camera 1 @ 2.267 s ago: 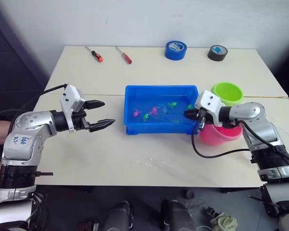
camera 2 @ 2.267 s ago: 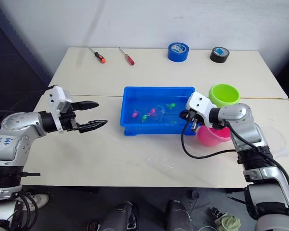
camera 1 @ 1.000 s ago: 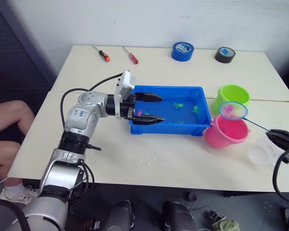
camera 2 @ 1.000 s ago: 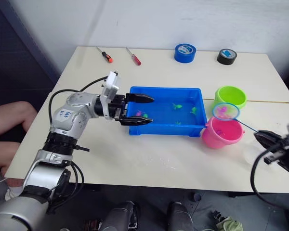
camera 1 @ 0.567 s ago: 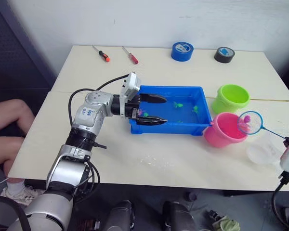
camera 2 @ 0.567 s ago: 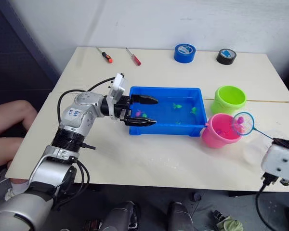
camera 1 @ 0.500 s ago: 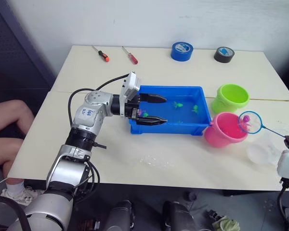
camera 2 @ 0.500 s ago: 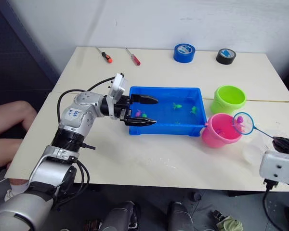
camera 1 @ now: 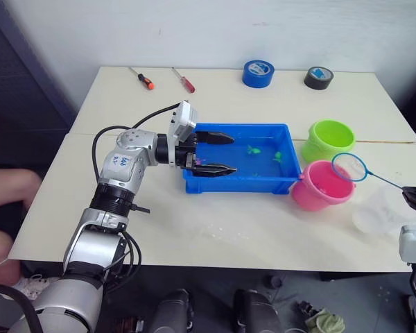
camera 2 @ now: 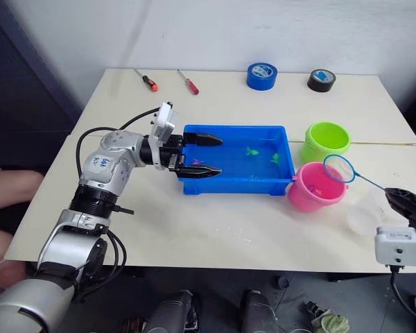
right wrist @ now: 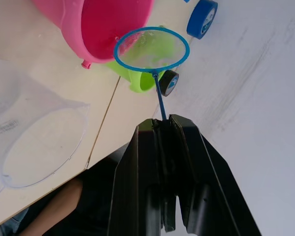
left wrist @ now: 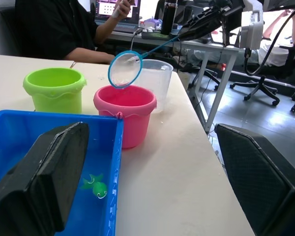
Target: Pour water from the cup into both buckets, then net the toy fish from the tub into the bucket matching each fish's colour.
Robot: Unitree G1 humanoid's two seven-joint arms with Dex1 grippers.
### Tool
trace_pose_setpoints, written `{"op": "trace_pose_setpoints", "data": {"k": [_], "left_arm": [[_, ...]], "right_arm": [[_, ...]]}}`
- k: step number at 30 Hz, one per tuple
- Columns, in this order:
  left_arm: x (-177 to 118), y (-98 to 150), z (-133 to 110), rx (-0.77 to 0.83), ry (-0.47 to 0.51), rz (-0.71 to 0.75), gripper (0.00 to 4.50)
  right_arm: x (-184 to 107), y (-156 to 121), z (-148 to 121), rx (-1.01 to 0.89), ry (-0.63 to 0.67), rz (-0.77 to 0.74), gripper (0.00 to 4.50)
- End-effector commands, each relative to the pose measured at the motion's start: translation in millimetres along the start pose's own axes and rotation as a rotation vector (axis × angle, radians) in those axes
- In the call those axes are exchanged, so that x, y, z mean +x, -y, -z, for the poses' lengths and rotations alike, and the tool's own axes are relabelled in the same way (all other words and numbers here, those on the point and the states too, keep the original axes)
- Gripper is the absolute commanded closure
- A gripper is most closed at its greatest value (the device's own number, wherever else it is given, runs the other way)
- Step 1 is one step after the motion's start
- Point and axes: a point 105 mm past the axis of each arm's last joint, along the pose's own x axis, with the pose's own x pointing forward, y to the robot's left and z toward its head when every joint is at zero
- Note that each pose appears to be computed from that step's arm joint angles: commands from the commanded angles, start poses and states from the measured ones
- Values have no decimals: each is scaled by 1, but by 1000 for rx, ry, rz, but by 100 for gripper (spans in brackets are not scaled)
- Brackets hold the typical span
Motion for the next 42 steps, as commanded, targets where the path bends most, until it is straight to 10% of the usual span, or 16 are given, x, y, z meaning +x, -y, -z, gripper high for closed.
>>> {"op": "trace_pose_setpoints", "data": {"k": [1,6,11,23,42], "left_arm": [[-14,-7,0,31,-25,-65,3],[-45,-13,18,-2,-101,-181,3],[-97,-7,39,-43,-202,-333,3],[-142,21,31,-18,-306,-535,3],[-141,27,21,-6,-289,-596,3]], "right_arm": [[-2,11,6,140,14,56,450],[18,40,-9,794,218,155,450],[63,60,-51,1042,476,4,450],[157,76,-144,1195,757,-358,450],[184,57,-151,1159,704,-476,450]]}}
